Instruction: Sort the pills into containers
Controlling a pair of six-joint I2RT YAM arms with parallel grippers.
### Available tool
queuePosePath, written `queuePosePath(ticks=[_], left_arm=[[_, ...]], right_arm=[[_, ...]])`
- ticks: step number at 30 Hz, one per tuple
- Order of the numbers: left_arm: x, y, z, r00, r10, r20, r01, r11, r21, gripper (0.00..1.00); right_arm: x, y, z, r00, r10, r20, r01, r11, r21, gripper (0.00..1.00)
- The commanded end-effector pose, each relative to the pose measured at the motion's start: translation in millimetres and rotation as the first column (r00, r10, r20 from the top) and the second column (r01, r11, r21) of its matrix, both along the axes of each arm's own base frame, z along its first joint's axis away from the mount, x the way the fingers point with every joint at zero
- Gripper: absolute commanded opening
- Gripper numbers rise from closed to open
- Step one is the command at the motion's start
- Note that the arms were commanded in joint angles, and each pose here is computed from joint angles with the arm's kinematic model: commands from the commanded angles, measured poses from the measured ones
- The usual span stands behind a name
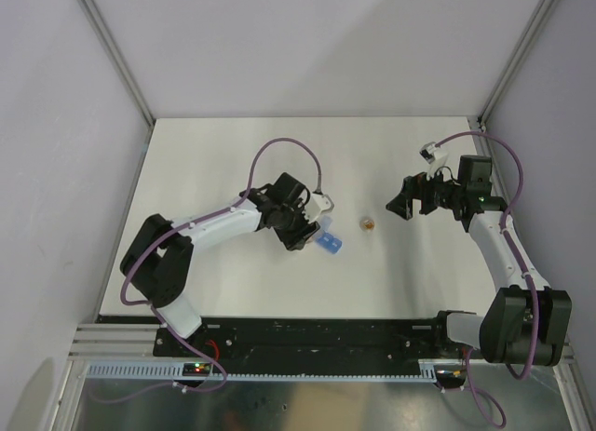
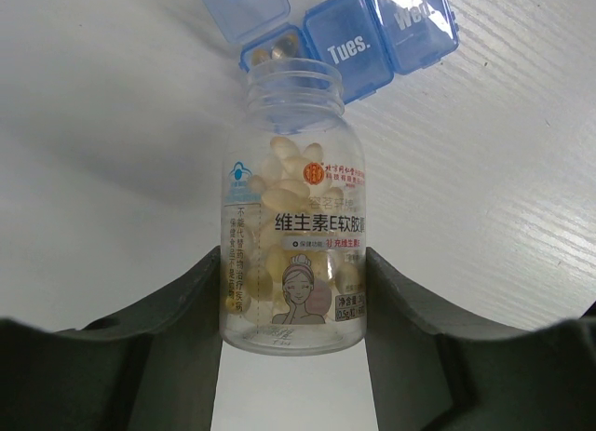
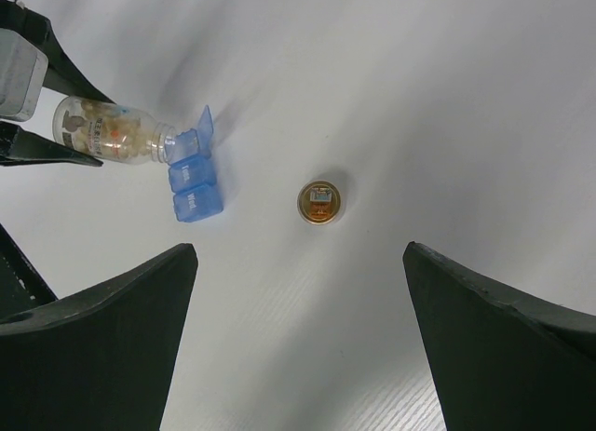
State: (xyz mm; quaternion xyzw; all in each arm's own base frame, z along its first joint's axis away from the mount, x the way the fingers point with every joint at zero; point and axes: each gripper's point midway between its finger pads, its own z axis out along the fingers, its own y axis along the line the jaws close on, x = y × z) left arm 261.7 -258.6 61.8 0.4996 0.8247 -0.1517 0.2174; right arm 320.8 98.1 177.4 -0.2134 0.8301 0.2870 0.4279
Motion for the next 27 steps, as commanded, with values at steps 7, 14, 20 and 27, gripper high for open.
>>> queuePosePath(ticks=[7,14,20,27], left_arm=[[10.5,-9.8,16.8,0.998,-0.028,0.048,0.028,1.000,-0.014,0.00],[9.2,-9.2,16.7,0.998,-0.035,0.049,0.035,0.999,-0.006,0.00],[6.3,-7.2,10.9,0.998,-0.054,0.037,0.053,0.998,0.027,0.00],[7.0,-7.1,12.3,0.998,-0.056,0.040,0.055,0.998,0.035,0.00]], right_arm=[[-0.9,-0.3,7.2,0.999,0.016,0.034,-0.016,1.000,0.007,1.00],[-0.9,-1.0,7.8,0.999,0.015,0.036,-0.015,1.000,0.008,0.99],[-0.9,-1.5,7.9,0.999,0.013,0.035,-0.013,1.000,0.009,0.99],[-1.1,-1.2,7.4,0.999,0.014,0.032,-0.015,1.000,0.011,0.99]])
